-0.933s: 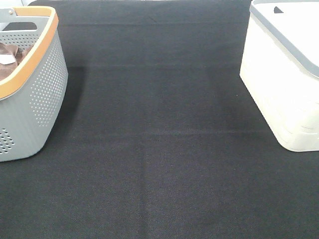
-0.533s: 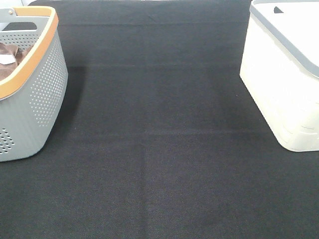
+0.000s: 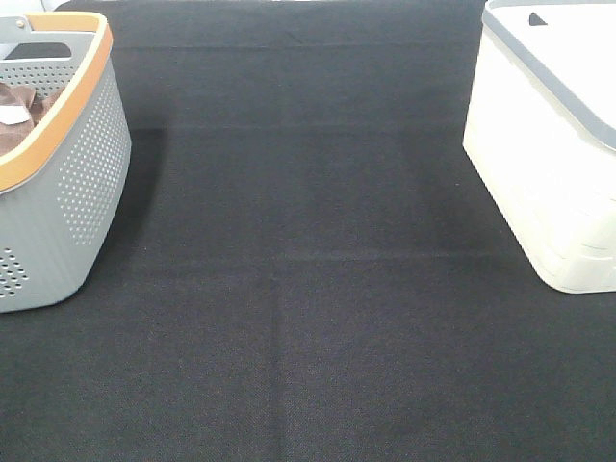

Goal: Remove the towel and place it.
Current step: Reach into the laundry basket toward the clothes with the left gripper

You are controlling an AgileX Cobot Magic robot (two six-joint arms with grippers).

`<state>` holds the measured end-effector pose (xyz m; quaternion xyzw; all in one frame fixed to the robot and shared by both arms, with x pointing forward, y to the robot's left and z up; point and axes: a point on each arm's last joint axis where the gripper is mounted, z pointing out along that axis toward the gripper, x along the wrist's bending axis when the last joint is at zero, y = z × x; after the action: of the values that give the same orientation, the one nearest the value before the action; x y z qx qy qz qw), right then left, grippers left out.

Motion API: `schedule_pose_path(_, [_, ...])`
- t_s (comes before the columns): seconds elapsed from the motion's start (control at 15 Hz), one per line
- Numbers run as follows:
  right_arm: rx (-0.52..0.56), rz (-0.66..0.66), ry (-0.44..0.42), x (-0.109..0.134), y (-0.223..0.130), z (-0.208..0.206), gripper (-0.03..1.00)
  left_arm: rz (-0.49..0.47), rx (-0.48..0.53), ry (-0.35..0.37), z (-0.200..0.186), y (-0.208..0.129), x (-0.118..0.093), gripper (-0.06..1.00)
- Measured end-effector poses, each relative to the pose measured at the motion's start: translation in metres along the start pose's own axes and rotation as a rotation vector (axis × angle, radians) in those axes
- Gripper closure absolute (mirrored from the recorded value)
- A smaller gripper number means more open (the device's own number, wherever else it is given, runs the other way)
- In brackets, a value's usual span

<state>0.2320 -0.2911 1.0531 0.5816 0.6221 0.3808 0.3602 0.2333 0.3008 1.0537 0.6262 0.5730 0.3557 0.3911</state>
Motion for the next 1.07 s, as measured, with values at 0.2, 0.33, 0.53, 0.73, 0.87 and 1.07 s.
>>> schedule_pose_path(0.2, [0.0,0.0,0.0,0.0,0.0,0.0,0.28,0.0,0.0,0.0,0.0,0.0,0.0,0.36])
schedule_pose_path(0.33, [0.0,0.0,0.0,0.0,0.0,0.0,0.28,0.0,0.0,0.0,0.0,0.0,0.0,0.36])
schedule_pose_path(0.53, [0.0,0.0,0.0,0.0,0.0,0.0,0.28,0.0,0.0,0.0,0.0,0.0,0.0,0.36])
schedule_pose_path(0.73, [0.0,0.0,0.0,0.0,0.0,0.0,0.28,0.0,0.0,0.0,0.0,0.0,0.0,0.36])
schedule_pose_path(0.87, [0.0,0.0,0.0,0.0,0.0,0.0,0.28,0.0,0.0,0.0,0.0,0.0,0.0,0.36])
schedule_pose_path(1.07, [0.0,0.0,0.0,0.0,0.0,0.0,0.28,0.0,0.0,0.0,0.0,0.0,0.0,0.36])
